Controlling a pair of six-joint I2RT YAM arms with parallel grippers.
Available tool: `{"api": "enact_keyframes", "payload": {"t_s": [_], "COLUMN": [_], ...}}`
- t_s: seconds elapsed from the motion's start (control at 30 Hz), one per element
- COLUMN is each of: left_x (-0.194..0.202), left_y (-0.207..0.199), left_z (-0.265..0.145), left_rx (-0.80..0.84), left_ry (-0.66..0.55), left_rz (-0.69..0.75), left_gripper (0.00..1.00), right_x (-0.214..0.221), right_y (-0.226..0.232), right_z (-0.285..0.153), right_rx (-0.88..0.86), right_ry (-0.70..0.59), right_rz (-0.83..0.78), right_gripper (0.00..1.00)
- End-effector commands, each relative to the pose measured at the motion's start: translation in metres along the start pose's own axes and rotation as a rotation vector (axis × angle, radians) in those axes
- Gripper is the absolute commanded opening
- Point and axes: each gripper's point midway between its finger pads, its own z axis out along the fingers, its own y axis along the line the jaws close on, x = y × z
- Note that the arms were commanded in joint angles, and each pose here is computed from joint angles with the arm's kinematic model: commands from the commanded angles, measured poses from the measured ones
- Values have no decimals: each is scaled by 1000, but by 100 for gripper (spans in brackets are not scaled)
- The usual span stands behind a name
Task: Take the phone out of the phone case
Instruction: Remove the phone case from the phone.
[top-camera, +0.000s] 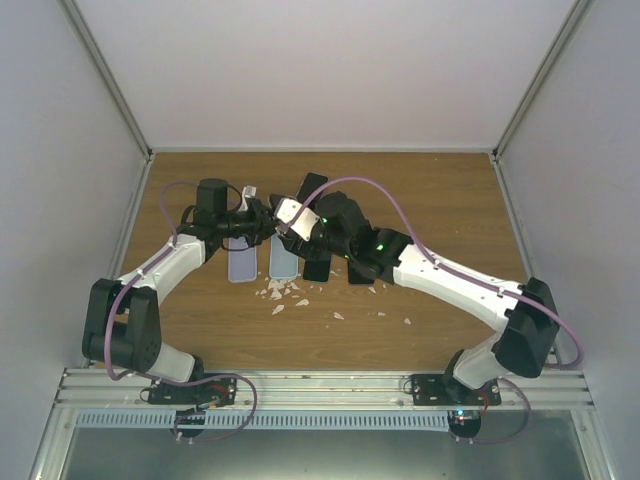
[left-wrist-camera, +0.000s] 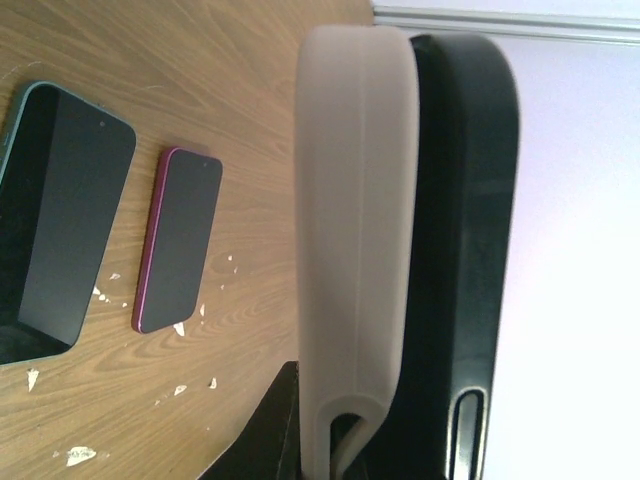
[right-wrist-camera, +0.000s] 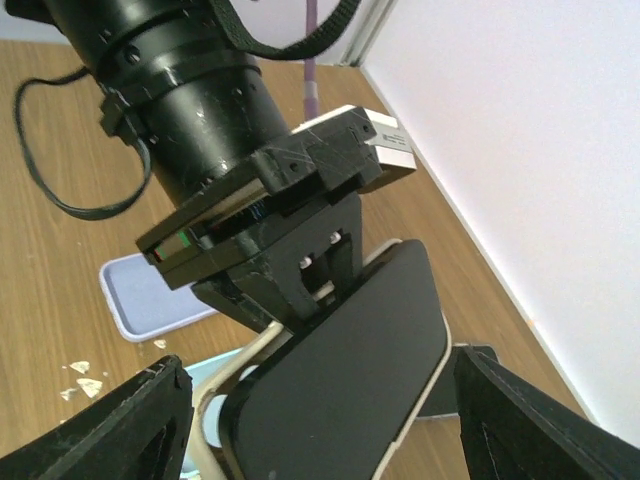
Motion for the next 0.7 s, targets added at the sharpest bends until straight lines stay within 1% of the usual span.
{"api": "enact_keyframes", "payload": {"t_s": [0.0,0.23,0.47,0.67], "left_x": [-3,-3,-4,-7], "left_y": [-16,-16,-17,-17], "left_z": [-4,-4,-5,-6], "left_rx": [63,67,74,76], "left_ry": [-9,-4,-3,-7], "left_rz": [50,37,24,16], "left_gripper": [4,4,4,4], "right_x": [-5,6,16,23], "right_y": [-10,-8,-6,6], "right_z": [5,12,17,19], "right_rx": [74,143,165,133], "right_ry": [7,52,83,94], "right_rz": [-43,-118,-154,-173], "right_gripper": [71,70,69,68]}}
